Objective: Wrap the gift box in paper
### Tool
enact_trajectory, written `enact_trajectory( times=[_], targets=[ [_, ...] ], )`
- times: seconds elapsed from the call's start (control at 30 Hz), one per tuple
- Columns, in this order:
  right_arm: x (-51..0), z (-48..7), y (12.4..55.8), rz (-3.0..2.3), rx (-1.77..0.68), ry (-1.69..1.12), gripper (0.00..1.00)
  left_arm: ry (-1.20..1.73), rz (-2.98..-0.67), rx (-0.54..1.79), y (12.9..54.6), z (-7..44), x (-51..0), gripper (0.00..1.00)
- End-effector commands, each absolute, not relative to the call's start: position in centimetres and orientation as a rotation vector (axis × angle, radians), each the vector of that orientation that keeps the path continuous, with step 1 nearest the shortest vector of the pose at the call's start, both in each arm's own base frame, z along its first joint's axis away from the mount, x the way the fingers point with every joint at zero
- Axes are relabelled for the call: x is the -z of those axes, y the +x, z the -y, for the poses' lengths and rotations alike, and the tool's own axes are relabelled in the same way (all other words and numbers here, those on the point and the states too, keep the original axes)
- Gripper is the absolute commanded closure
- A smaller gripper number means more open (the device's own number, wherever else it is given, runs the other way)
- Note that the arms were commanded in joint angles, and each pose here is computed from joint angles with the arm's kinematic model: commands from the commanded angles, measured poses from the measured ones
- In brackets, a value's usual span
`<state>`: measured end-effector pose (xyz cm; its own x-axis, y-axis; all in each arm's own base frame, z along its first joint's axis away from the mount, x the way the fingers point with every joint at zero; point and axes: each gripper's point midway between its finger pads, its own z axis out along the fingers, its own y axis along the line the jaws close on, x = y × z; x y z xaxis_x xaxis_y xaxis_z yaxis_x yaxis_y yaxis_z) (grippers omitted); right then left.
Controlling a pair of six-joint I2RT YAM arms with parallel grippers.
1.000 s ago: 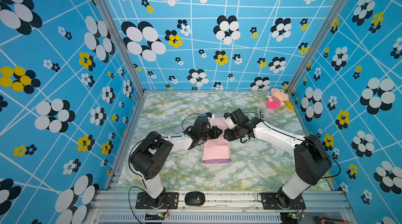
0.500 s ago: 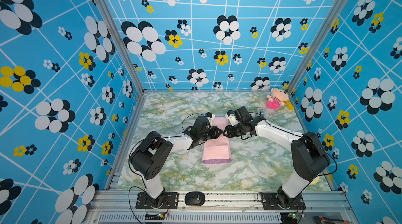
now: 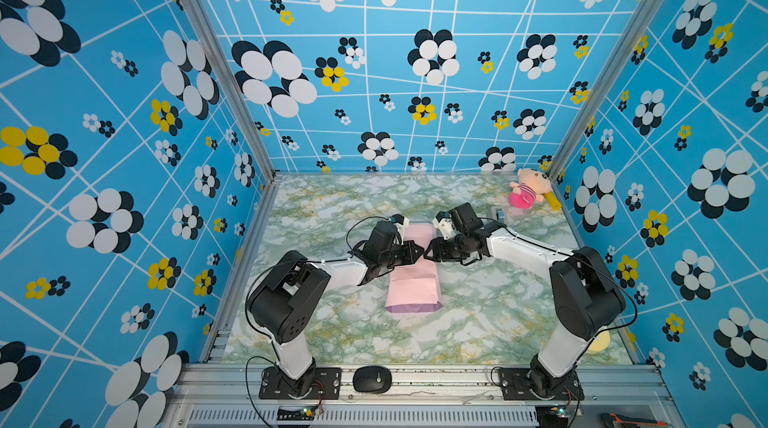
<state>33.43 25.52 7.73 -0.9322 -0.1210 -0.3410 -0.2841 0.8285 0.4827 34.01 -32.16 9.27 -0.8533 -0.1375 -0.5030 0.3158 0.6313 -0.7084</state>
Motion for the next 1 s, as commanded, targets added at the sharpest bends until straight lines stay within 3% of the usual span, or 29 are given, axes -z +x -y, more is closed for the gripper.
enact_trajectory(
  times=[0.0, 0.13, 0.7, 0.9, 0.97],
  targets=[
    [-10.0, -25.1, 33.5, -2.647, -0.856, -0.275, 0.42, 0.019, -2.633, 0.922, 31.0, 27.8, -1.2, 0.87],
    [-11.6, -24.2, 32.8, -2.63, -0.817, -0.318, 0.4, 0.02, -2.631, 0.926, 31.0, 27.8, -1.3, 0.87],
    [-7.5, -25.6, 31.8, -2.758, -0.88, -0.375, 0.48, 0.022, -2.627, 0.926, 31.1, 28.0, -1.4, 0.87],
    [-6.1, -25.4, 31.4, -2.803, -0.876, -0.35, 0.68, 0.025, -2.623, 0.926, 31.2, 28.1, -1.5, 0.87],
    [-6.1, -25.4, 31.4, -2.8, -0.888, -0.348, 0.68, 0.024, -2.623, 0.926, 31.2, 28.0, -1.5, 0.87]
  ],
)
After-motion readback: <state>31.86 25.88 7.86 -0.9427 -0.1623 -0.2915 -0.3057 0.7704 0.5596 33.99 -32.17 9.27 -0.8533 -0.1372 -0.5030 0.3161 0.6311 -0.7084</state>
